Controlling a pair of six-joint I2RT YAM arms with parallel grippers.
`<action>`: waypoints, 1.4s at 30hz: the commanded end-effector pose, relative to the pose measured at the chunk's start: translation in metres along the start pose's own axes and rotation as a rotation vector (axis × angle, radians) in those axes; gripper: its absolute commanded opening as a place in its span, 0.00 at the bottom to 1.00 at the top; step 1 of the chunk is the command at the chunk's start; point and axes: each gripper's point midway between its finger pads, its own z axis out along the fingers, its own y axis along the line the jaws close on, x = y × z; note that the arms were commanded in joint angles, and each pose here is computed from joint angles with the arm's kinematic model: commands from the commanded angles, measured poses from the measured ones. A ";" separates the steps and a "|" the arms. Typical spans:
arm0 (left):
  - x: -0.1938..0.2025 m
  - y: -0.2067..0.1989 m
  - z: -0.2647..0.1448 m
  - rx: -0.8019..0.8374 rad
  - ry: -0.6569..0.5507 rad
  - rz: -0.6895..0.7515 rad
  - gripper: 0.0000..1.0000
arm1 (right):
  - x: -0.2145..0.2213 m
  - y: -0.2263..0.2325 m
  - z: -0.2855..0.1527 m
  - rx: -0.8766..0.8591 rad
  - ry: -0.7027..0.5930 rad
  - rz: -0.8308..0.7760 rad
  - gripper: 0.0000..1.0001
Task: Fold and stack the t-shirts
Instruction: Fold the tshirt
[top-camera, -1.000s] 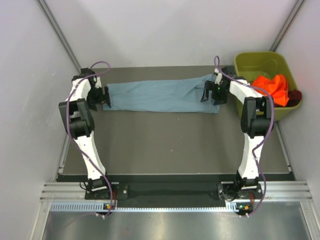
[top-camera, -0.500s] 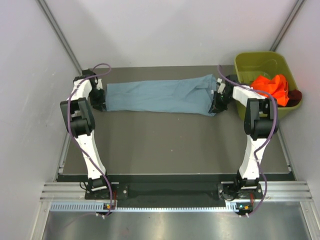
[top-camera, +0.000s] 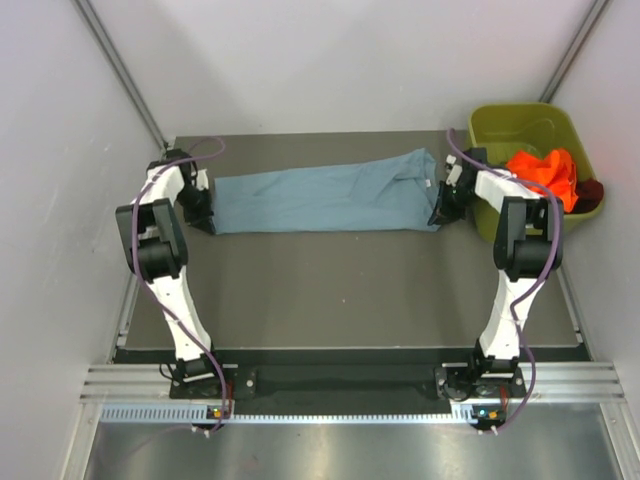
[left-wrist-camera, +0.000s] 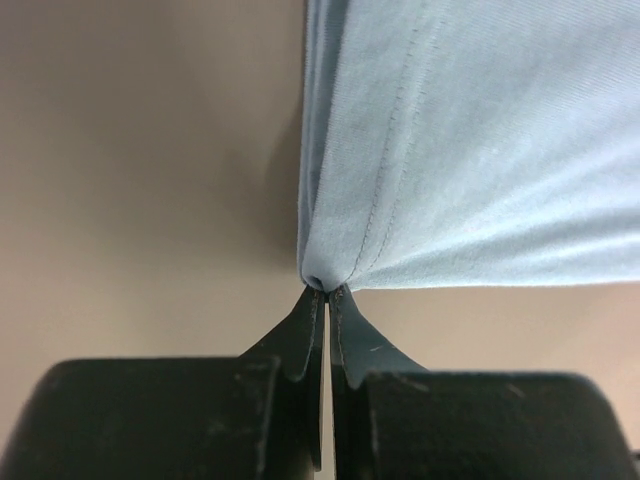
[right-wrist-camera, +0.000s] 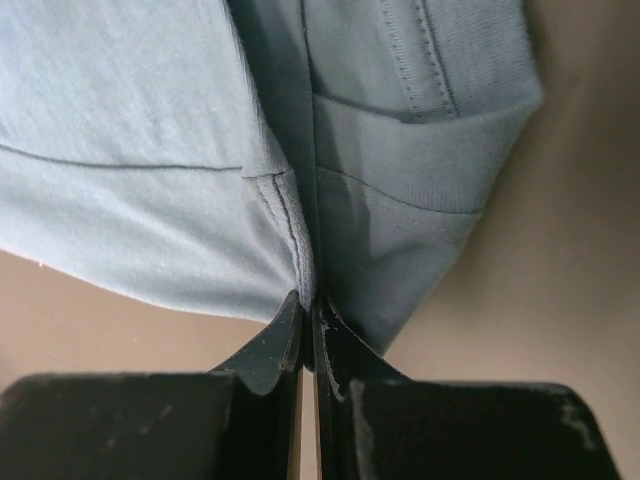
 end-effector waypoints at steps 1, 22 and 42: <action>0.005 -0.007 -0.037 0.015 -0.051 0.025 0.00 | -0.020 -0.013 -0.017 0.060 -0.057 -0.028 0.00; 0.141 -0.072 -0.071 0.185 0.109 0.105 0.00 | -0.101 -0.018 0.010 0.119 -0.182 -0.098 0.00; 0.181 -0.158 -0.106 0.353 0.121 0.431 0.00 | -0.187 -0.007 0.023 0.145 -0.385 -0.164 0.00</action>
